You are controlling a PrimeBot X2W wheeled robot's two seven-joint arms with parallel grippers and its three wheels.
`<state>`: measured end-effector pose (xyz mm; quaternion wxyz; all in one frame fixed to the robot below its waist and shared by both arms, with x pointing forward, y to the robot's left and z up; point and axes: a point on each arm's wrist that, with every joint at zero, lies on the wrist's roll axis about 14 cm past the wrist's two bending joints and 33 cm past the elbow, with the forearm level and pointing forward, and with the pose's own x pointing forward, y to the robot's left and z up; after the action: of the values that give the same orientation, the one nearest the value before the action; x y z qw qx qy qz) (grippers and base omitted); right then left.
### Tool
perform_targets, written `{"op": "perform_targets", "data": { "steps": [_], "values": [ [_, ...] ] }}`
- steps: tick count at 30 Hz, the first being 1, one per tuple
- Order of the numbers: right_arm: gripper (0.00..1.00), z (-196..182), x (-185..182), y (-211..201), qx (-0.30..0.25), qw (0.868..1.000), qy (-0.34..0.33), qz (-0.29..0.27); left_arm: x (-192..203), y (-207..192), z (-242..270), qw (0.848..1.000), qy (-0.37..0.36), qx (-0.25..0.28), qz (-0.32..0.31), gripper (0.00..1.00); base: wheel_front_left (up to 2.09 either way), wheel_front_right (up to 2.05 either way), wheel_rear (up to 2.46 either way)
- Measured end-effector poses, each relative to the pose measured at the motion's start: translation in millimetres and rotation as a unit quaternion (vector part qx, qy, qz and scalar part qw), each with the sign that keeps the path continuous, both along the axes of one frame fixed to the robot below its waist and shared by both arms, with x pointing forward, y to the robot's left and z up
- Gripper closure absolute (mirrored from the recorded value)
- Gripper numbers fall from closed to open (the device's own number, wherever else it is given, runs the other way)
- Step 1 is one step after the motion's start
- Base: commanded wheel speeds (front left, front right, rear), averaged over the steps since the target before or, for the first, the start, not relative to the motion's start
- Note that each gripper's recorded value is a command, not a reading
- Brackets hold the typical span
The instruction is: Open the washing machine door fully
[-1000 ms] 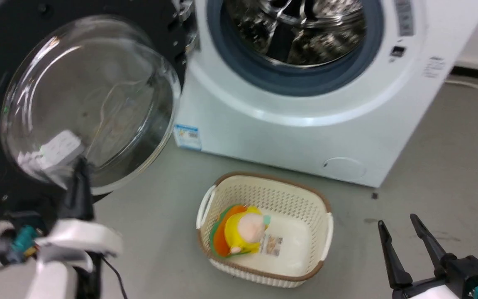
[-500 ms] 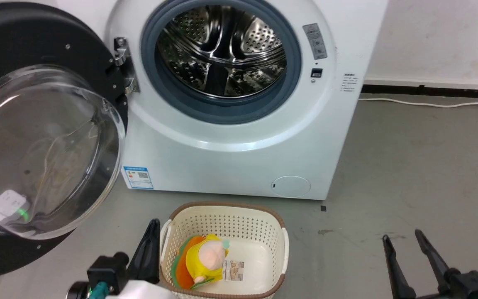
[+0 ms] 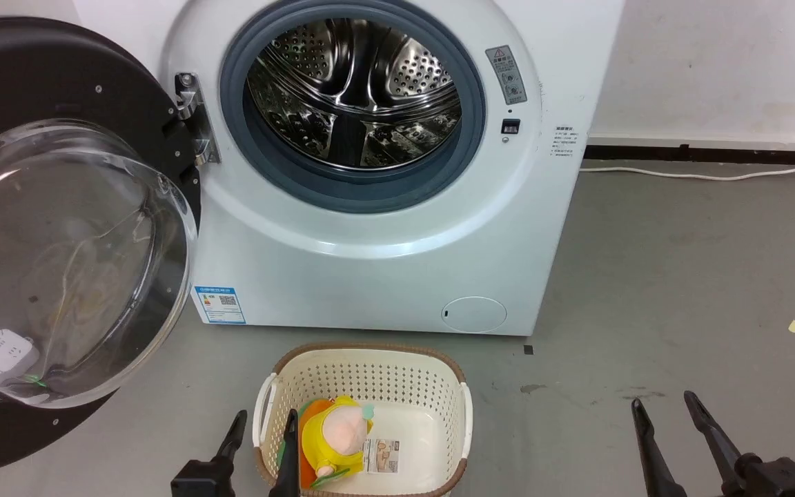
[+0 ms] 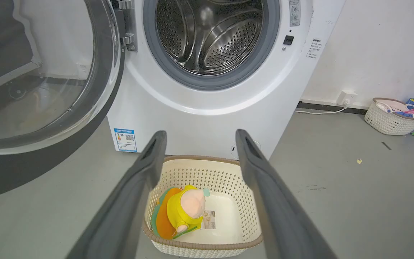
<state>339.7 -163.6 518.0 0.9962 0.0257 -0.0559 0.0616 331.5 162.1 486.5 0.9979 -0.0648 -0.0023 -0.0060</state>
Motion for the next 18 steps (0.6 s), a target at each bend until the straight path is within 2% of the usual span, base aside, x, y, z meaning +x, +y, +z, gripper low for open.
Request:
{"op": "perform_targets", "data": {
  "steps": [18],
  "values": [
    [0.00, -5, 1, 3, 0.002, 1.000, 0.007, 0.005, 2, -2, 12, 1.000, -0.022, 0.011, -0.003, 0.00, 0.00, 0.00, 0.00]
  ]
}}
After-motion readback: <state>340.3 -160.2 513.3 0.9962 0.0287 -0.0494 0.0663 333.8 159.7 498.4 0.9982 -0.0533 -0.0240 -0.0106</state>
